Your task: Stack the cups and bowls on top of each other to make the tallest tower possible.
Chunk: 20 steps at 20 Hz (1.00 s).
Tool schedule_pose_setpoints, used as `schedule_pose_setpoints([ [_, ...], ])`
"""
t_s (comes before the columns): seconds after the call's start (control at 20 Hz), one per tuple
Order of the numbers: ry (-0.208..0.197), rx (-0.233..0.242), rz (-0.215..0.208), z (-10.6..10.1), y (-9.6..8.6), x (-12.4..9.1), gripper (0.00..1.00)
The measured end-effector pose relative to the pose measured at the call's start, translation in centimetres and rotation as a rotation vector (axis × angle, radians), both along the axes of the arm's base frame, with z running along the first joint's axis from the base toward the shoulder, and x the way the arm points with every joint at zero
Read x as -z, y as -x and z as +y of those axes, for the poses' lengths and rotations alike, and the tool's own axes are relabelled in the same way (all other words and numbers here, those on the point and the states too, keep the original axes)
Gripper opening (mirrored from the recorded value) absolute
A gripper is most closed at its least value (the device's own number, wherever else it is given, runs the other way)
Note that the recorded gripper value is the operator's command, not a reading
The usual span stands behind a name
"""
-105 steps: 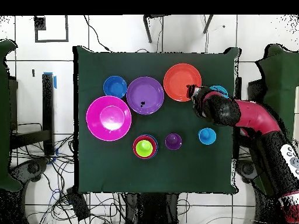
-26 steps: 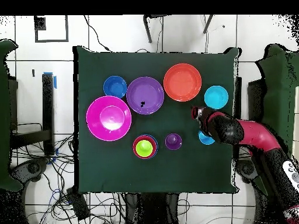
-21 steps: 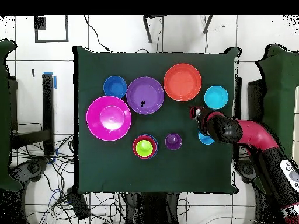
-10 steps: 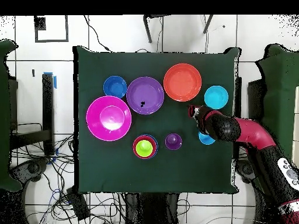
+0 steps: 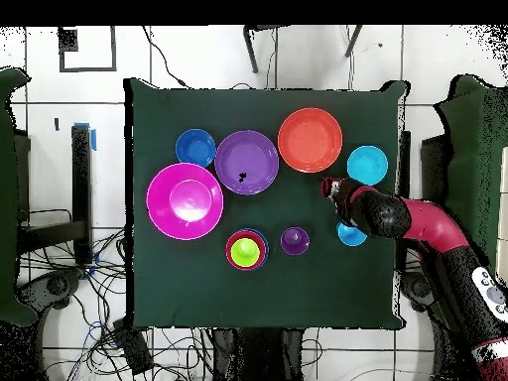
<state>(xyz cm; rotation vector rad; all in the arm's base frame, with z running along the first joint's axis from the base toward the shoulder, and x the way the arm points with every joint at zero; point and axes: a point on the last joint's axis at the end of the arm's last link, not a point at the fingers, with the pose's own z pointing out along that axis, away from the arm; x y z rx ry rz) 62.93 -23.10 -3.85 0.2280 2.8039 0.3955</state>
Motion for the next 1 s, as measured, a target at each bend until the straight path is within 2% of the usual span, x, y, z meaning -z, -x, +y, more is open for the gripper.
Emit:
schedule_pose_setpoints([
  [0.55,0.002,0.007,0.011,-1.9,0.9,0.0,1.00],
  [1.0,0.018,-0.025,0.000,-2.8,1.1,0.0,1.00],
])
